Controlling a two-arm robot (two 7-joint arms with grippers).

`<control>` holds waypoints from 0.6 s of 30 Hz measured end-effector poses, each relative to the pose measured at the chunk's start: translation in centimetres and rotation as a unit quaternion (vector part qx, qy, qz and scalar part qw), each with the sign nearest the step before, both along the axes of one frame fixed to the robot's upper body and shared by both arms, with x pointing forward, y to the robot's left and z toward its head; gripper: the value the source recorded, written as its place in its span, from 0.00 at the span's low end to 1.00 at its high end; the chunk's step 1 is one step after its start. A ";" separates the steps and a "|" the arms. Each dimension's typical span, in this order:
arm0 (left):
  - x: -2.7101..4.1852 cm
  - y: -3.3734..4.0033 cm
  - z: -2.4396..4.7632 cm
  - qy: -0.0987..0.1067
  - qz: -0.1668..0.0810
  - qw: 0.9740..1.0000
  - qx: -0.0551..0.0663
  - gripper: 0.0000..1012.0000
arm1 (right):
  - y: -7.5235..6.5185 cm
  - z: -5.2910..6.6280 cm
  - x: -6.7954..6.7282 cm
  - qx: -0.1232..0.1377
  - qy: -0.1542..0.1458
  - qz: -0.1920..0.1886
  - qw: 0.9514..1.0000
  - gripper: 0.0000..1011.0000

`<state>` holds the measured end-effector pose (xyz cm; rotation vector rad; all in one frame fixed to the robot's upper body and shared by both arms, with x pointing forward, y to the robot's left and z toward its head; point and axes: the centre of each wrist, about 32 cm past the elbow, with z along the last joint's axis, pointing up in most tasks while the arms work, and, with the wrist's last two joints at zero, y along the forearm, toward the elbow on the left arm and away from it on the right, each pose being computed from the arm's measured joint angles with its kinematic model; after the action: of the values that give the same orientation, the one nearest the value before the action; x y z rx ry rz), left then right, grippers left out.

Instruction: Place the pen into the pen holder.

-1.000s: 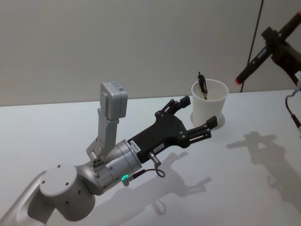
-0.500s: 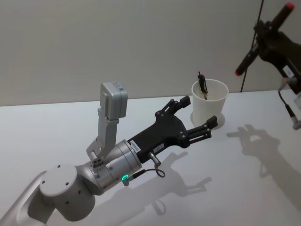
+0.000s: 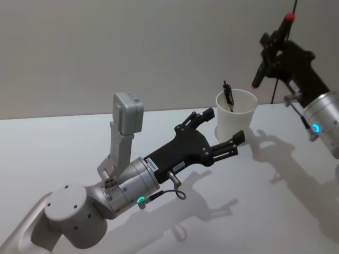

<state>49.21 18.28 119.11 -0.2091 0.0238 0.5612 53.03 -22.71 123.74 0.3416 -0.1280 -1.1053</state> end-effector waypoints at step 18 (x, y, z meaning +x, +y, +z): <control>0.00 0.00 0.00 0.000 0.000 1.000 0.000 0.99 | 2.0 -3.6 2.7 -0.047 0.018 0.009 0.999 0.18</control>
<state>49.21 18.29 119.11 -0.2091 0.0238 0.5611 55.75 -20.68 120.14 0.2381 -0.1437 -1.0837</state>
